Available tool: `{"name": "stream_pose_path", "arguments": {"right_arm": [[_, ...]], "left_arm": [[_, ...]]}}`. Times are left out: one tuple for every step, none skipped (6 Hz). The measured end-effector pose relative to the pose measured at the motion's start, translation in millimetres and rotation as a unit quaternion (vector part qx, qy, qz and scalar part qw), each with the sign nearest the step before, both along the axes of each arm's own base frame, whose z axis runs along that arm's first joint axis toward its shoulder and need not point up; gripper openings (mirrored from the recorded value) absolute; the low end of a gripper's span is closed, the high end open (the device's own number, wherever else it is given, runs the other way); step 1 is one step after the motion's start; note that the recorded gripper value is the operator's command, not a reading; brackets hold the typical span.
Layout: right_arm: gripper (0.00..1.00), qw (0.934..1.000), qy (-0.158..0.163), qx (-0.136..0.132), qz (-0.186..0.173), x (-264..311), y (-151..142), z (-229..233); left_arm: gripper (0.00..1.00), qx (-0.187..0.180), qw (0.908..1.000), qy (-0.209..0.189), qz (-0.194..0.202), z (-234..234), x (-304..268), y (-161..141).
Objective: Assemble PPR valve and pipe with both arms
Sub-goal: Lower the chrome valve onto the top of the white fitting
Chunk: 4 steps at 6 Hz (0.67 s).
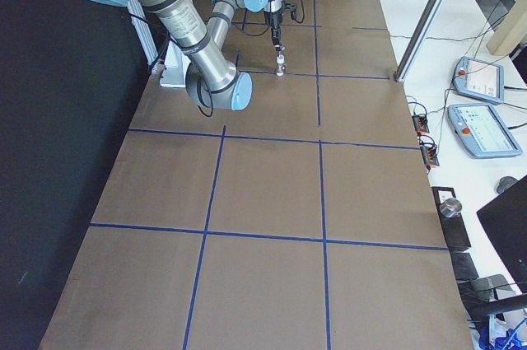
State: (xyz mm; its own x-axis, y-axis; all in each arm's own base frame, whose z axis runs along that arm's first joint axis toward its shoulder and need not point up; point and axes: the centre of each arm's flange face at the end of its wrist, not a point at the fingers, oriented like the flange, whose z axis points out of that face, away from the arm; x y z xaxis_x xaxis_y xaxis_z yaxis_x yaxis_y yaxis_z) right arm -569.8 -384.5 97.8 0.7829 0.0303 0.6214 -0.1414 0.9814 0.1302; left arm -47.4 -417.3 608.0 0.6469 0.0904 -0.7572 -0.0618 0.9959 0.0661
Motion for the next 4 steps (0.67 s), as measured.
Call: {"name": "stream_pose_path", "arguments": {"right_arm": [[0.0, 1.0, 0.003, 0.001, -0.001, -2.9, 1.9, 1.8], [0.0, 1.0, 0.006, 0.003, -0.001, -5.0, 2.9, 3.3], [0.0, 1.0, 0.007, 0.004, -0.001, -5.7, 3.0, 3.4], [0.0, 1.0, 0.006, 0.005, -0.001, -6.0, 3.2, 1.9]], "left_arm": [[1.0, 0.0, 1.0, 0.0, 0.0, 0.0, 0.0, 0.0], [1.0, 0.0, 1.0, 0.0, 0.0, 0.0, 0.0, 0.0], [1.0, 0.0, 1.0, 0.0, 0.0, 0.0, 0.0, 0.0], [1.0, 0.001, 1.0, 0.0, 0.0, -0.1, 0.0, 0.0]]}}
